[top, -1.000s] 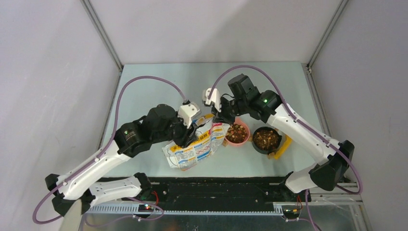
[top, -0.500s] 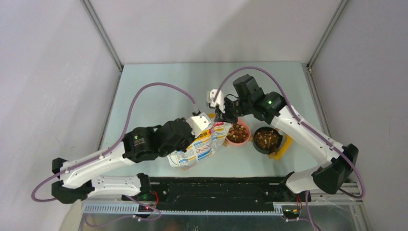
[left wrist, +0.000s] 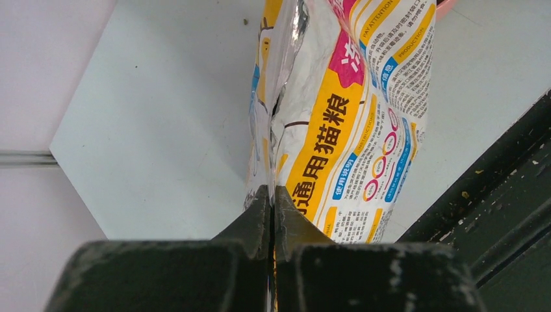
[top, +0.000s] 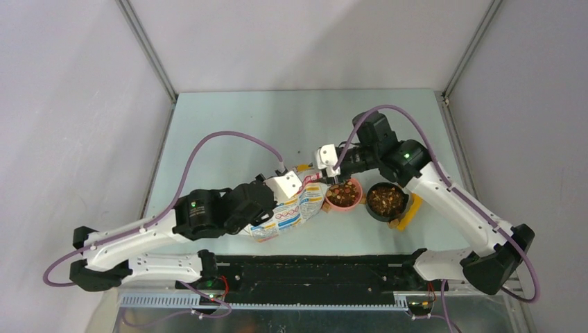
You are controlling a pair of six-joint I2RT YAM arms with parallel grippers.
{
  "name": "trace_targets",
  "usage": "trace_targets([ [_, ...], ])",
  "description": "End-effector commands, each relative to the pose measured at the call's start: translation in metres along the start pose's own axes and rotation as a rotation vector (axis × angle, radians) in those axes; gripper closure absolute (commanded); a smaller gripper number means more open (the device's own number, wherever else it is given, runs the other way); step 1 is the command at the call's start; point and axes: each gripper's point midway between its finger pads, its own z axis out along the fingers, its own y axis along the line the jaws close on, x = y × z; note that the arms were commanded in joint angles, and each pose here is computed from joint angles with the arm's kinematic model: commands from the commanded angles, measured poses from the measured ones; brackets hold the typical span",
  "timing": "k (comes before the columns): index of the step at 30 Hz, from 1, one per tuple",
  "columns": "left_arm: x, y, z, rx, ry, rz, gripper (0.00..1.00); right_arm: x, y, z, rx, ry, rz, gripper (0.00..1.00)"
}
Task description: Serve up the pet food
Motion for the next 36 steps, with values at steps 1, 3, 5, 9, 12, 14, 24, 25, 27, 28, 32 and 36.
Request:
trace_targets([
  [1,-0.039,0.029,-0.022,-0.078,-0.186,-0.067,1.00,-0.022,-0.002,0.018,-0.032,-0.079,-0.099,0.50],
  [3,-0.040,0.027,-0.023,-0.068,-0.196,-0.069,1.00,-0.023,-0.005,0.026,-0.036,-0.095,-0.100,0.48],
  [5,-0.041,0.026,-0.023,-0.059,-0.208,-0.074,1.00,-0.027,-0.010,0.033,-0.033,-0.124,-0.093,0.47],
  [9,-0.042,0.026,-0.025,-0.057,-0.225,-0.079,1.00,-0.037,-0.008,0.046,-0.074,-0.199,-0.090,0.47],
  [12,-0.041,0.029,-0.025,-0.075,-0.223,-0.083,1.00,-0.040,-0.002,0.056,-0.109,-0.222,-0.104,0.50],
  [14,-0.040,0.030,-0.025,-0.081,-0.222,-0.085,1.00,-0.041,0.006,0.065,-0.140,-0.229,-0.136,0.53],
  [24,-0.038,0.029,-0.025,-0.071,-0.233,-0.090,1.00,-0.038,0.008,0.081,-0.141,-0.200,-0.092,1.00],
  [25,-0.038,0.029,-0.026,-0.071,-0.234,-0.091,1.00,-0.037,0.007,0.080,-0.136,-0.196,-0.086,1.00],
  [27,-0.037,0.030,-0.026,-0.075,-0.233,-0.093,1.00,-0.037,0.004,0.077,-0.124,-0.184,-0.078,1.00],
  [28,-0.036,0.031,-0.026,-0.079,-0.231,-0.094,1.00,-0.035,0.005,0.074,-0.124,-0.171,-0.070,1.00],
  [32,-0.034,0.032,-0.027,-0.085,-0.232,-0.098,1.00,-0.027,-0.003,0.066,-0.082,-0.124,-0.028,0.98],
  [36,-0.034,0.033,-0.028,-0.086,-0.233,-0.101,1.00,-0.013,-0.008,0.059,-0.058,-0.057,-0.001,0.74],
])
